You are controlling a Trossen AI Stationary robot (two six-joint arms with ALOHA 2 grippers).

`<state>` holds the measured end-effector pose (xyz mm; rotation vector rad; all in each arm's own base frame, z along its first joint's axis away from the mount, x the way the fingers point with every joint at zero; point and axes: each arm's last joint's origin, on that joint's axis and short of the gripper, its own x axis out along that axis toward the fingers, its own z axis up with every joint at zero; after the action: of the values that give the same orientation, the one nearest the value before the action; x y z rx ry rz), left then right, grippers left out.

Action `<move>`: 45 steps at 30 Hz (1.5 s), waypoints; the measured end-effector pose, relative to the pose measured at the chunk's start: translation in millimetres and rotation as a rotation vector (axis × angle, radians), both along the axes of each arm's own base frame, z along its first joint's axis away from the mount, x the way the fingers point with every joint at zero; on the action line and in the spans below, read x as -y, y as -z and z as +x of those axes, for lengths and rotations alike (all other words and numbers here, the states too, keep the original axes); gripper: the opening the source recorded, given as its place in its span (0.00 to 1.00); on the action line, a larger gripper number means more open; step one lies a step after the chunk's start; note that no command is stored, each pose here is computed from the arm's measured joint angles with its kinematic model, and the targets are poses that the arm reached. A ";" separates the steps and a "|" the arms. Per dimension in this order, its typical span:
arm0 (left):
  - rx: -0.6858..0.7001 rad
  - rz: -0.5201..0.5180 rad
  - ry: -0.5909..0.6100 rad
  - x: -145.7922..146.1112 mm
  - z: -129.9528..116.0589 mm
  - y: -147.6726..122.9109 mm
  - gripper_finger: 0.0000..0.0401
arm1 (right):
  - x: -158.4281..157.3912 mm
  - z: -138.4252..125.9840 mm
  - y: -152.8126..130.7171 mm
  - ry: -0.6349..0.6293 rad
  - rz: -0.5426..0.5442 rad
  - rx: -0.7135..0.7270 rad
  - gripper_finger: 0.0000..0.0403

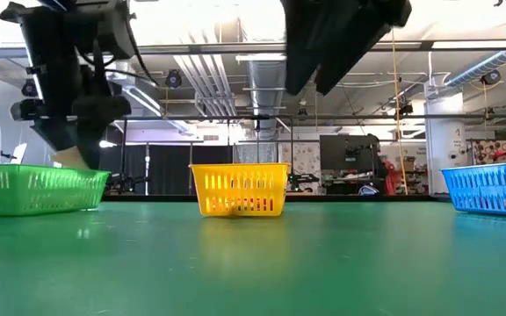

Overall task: Sort produce into baskets
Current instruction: Put the white garlic into the green bin, then return to Home Position

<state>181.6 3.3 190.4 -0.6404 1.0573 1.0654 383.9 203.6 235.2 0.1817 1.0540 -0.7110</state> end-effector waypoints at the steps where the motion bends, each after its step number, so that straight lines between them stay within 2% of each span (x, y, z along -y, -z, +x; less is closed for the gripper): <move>1: 0.001 0.002 0.017 0.6 1.3 -2.3 0.54 | 2.5 -3.3 -3.5 -0.002 -0.015 -0.021 0.60; 5: -0.007 0.008 0.079 2.6 0.4 -15.9 0.65 | 17.2 -26.7 -41.1 -0.006 -0.117 -0.069 0.60; 9: 0.008 0.017 0.156 4.3 -6.1 -36.5 0.72 | 31.1 -55.7 -101.6 -0.045 -0.140 0.108 0.60; 12: 0.100 0.024 0.180 4.9 -13.1 -54.3 0.73 | 43.3 -75.6 -135.0 -0.036 -0.134 0.227 0.60; 16: 0.288 0.068 0.199 7.4 -27.0 -79.5 0.72 | 55.0 -97.4 -152.4 -0.037 -0.153 0.290 0.60; 20: 0.542 0.112 0.303 12.9 -40.7 -100.4 0.71 | 59.8 -111.2 -142.2 -0.105 -0.145 0.287 0.57; 25: 0.848 0.198 0.516 25.0 -50.8 -111.1 0.69 | 56.0 -109.2 -93.5 -0.231 -0.054 0.362 0.46; 28: 0.885 0.246 0.583 25.1 -57.5 -107.8 0.69 | 51.2 -96.9 -61.6 -0.387 0.053 0.487 0.37; 30: 0.885 0.264 0.602 24.3 -60.5 -107.0 0.69 | 49.7 -87.4 -44.4 -0.543 0.121 0.568 0.30; 33: 0.890 0.266 0.602 23.9 -61.8 -106.5 0.69 | 57.2 -80.1 -30.5 -0.828 0.109 0.585 0.22; 34: 0.893 0.265 0.601 23.9 -61.8 -107.1 0.69 | 61.3 -79.9 -29.9 -0.863 0.117 0.576 0.20; 36: 0.901 0.265 0.599 24.0 -61.4 -111.1 0.69 | 71.4 -80.7 -30.3 -0.840 0.105 0.545 0.16; 41: 0.943 0.281 0.601 23.4 -63.3 -123.2 0.69 | 93.8 -75.8 -35.7 -0.764 -0.048 0.491 0.10; 45: 0.884 0.405 0.715 22.5 -65.3 -125.5 0.69 | 100.5 -67.9 -47.2 -0.714 -0.056 0.568 0.10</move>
<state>116.2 -19.2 315.9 -0.2902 0.2201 0.2666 316.0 103.1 282.4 -0.0485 0.4881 -0.0229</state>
